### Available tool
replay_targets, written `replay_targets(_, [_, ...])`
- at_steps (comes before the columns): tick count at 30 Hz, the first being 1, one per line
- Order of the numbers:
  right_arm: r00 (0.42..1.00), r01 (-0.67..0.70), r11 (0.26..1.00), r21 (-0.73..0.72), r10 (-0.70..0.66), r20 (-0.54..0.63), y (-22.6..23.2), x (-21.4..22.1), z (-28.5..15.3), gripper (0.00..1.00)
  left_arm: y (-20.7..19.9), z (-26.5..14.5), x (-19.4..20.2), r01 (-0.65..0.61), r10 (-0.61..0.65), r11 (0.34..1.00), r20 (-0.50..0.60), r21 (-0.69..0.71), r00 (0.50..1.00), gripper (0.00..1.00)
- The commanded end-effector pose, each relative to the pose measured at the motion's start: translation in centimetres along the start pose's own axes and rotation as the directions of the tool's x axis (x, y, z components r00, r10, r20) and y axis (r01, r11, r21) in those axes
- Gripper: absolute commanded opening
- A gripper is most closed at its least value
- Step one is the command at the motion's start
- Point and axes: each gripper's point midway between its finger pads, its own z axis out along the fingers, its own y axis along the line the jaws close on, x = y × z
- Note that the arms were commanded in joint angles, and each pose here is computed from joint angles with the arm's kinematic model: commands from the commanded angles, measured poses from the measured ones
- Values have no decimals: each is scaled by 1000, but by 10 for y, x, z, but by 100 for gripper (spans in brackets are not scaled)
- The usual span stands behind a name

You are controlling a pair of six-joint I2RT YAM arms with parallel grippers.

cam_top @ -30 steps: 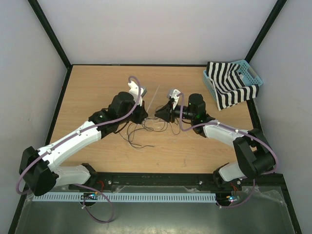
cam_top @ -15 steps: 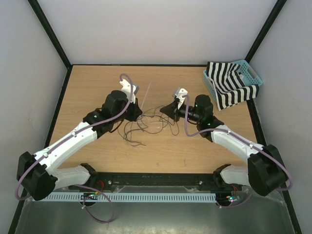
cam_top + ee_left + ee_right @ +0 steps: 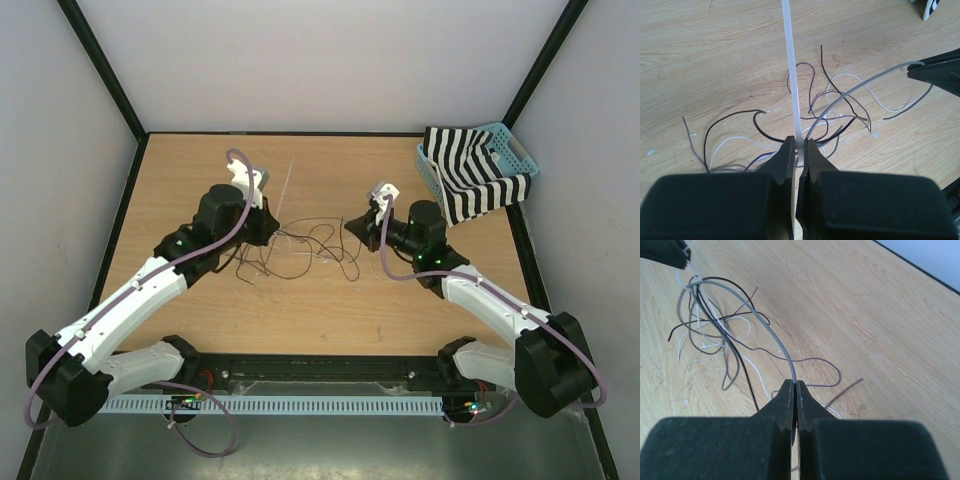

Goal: Zip-tie the wires
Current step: Adjust the cable at the center of the board.

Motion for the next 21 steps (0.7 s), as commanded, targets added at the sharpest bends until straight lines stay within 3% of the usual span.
replay_targets(1, [999, -18, 999, 51, 17, 31, -8, -5, -10, 0, 6, -9, -10, -9, 10, 1000, 32, -23, 999, 0])
replay_targets(21, [996, -87, 965, 249, 83, 30, -43, 2, -27, 0, 10, -17, -23, -4, 8, 999, 74, -51, 997, 0])
